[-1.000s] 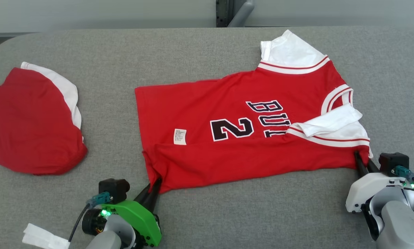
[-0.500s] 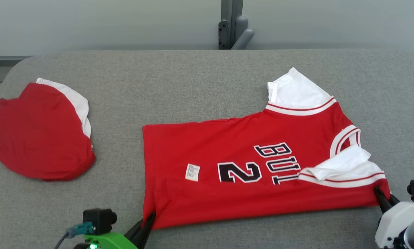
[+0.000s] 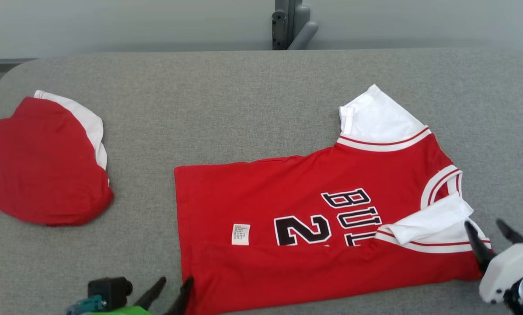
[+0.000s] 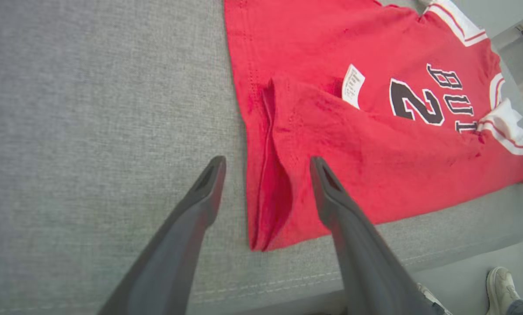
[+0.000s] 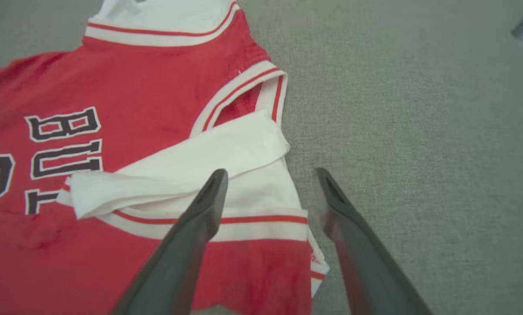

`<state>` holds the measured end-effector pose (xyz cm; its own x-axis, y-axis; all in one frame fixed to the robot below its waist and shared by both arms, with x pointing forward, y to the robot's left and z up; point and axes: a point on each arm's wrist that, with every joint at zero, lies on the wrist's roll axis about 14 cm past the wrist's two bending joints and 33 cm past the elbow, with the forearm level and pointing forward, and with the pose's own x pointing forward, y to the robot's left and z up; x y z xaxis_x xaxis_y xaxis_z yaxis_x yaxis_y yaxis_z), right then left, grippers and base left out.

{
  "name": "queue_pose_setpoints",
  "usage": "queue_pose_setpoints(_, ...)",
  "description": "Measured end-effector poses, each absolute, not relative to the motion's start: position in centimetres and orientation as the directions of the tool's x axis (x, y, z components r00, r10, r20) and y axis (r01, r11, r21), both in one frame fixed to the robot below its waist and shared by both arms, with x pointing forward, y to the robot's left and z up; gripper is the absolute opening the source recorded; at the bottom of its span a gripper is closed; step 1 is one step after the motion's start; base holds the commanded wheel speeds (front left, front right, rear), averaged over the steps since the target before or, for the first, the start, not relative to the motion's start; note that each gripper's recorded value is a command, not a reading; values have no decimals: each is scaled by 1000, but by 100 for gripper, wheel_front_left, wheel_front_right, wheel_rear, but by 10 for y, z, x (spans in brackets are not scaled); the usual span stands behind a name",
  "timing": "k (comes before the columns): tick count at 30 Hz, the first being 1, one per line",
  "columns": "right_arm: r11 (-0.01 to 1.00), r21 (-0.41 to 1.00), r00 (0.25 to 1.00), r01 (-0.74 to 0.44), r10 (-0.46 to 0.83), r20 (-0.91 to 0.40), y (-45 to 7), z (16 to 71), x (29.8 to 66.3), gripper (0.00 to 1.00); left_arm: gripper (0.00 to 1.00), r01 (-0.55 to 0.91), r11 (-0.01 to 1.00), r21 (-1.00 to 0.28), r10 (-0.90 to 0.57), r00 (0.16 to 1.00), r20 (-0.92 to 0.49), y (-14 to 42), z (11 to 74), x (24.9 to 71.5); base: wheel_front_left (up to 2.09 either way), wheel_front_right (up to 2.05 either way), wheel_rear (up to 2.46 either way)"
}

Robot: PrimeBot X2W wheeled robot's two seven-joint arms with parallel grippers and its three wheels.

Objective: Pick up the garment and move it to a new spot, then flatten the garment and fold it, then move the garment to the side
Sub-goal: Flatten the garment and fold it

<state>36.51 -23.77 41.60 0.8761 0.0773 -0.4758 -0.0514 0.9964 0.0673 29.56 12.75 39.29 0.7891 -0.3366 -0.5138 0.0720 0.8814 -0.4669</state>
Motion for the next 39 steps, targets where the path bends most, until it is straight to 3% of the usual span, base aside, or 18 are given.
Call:
queue_pose_setpoints(4,994,51,929,-100,111,-353,-227,462,410,100,100,93,895,-436,-311,831,-462,144,417,324,0,0,0)
queue_pose_setpoints(9,989,1,944,-150,143,-296,-209,490,468,100,100,154,909,-387,-321,852,-415,148,437,379,0,0,0)
queue_pose_setpoints(13,983,-41,943,-178,159,-292,-190,496,520,100,100,201,907,-370,-367,810,-457,138,426,413,0,0,0)
queue_pose_setpoints(16,983,2,940,-185,177,-292,-170,492,556,100,100,216,906,-363,-385,778,-497,135,412,433,0,0,0)
queue_pose_setpoints(18,974,-83,930,-210,173,-325,-164,481,574,100,100,219,909,-354,-388,755,-528,136,399,441,0,0,0)
queue_pose_setpoints(24,967,-103,894,-233,172,-414,-147,429,606,100,100,203,913,-355,-385,719,-579,140,368,455,0,0,0)
queue_pose_setpoints(31,956,-95,836,-279,193,-514,-126,378,614,100,100,202,910,-362,-392,701,-595,142,355,459,0,0,0)
queue_pose_setpoints(32,955,-90,833,-283,198,-517,-124,374,615,77,100,202,909,-364,-394,698,-597,142,354,459,0,0,0)
queue_pose_setpoints(33,954,-86,831,-287,204,-517,-121,372,616,37,89,205,908,-364,-397,695,-599,142,353,459,0,0,0)
queue_pose_setpoints(34,954,-81,832,-289,209,-514,-119,371,617,0,37,210,907,-364,-401,693,-600,142,352,459,0,0,0)
queue_pose_setpoints(35,953,-79,834,-291,213,-510,-118,371,617,0,24,210,907,-365,-402,691,-600,142,352,459,0,0,0)
queue_pose_setpoints(36,953,-75,833,-295,218,-508,-116,370,617,0,0,210,906,-368,-404,690,-600,142,352,458,0,0,0)
queue_pose_setpoints(39,955,-51,842,-292,232,-487,-113,373,614,0,0,226,903,-366,-415,681,-603,139,352,456,0,0,0)
